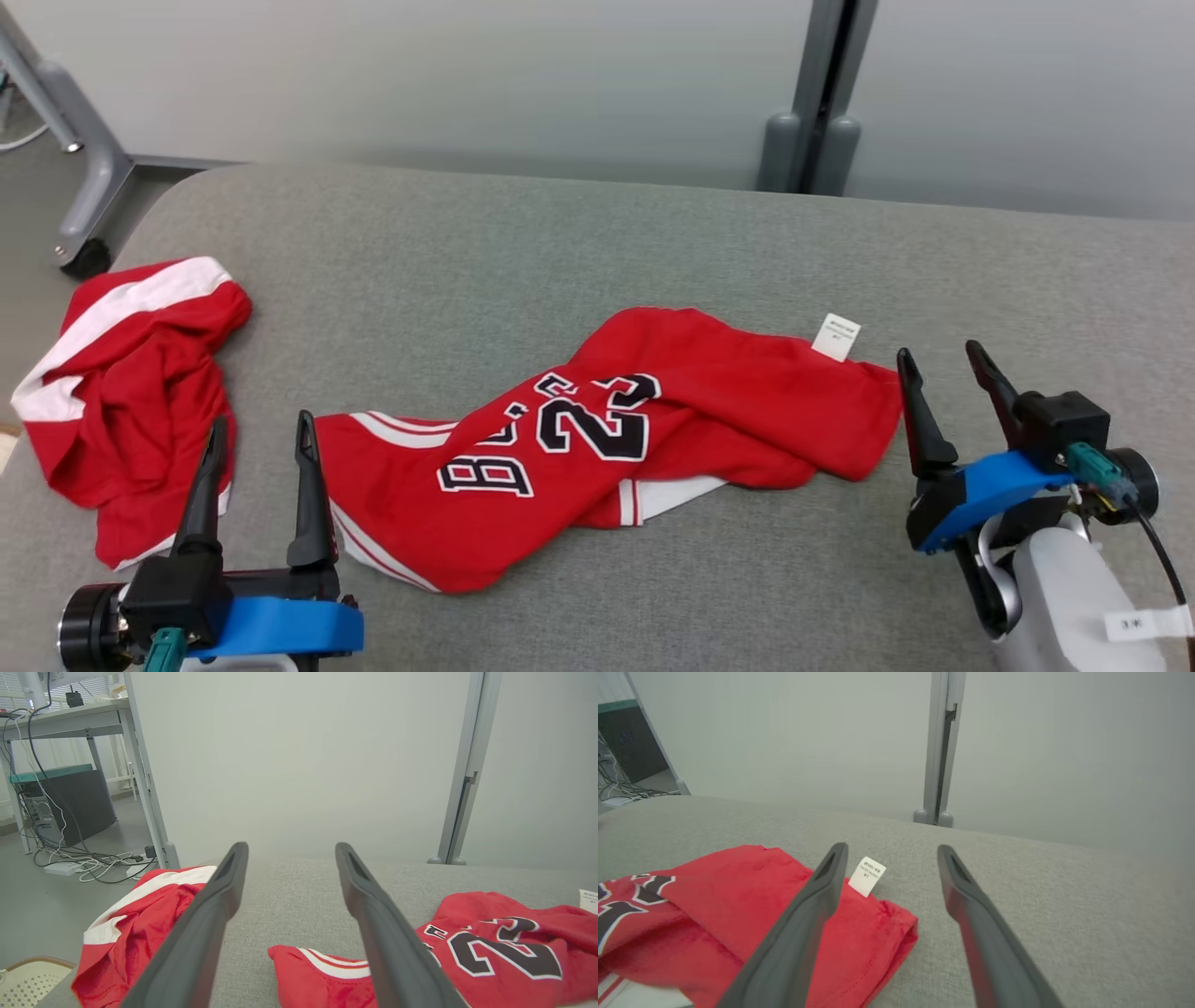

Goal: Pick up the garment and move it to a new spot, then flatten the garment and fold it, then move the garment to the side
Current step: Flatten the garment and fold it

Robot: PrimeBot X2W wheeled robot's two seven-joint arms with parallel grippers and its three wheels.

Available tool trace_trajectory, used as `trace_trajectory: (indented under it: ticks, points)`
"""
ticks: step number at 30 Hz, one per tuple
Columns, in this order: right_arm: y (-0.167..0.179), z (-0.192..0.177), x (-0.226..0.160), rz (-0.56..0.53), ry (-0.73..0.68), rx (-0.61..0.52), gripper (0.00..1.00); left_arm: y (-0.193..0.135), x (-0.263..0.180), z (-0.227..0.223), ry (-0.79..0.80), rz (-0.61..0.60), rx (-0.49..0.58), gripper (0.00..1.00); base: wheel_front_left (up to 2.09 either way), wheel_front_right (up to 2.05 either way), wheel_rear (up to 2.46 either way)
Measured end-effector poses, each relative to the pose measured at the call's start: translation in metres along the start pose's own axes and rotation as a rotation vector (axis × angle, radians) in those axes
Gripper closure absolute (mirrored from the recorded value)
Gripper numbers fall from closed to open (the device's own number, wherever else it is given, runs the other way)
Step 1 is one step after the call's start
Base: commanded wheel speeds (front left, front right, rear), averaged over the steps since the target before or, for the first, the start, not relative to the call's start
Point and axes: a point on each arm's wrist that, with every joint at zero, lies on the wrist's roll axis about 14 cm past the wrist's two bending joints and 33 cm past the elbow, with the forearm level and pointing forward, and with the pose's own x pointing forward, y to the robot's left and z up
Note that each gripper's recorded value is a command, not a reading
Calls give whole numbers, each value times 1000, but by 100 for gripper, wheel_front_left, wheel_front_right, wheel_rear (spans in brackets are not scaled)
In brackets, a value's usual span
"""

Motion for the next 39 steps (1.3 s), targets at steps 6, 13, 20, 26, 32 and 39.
trace_trajectory:
  ticks: [6,13,20,26,32,39]
  points:
    - [-6,-42,17,16,152,-41,0,9,-3,-4,17,33,2,0,0,0,0]
    - [-9,-87,27,28,306,-53,0,20,1,-10,37,67,10,0,0,0,0]
    - [4,-102,34,57,364,-38,100,23,1,-12,47,79,12,0,0,0,0]
    - [10,-63,39,61,236,-19,100,17,-1,-12,43,65,-10,0,0,0,0]
    - [27,-12,28,105,71,-12,100,7,-1,-8,25,31,-19,0,0,0,0]
    - [50,56,4,179,-137,-17,100,-14,3,2,-9,-36,-33,0,0,0,0]
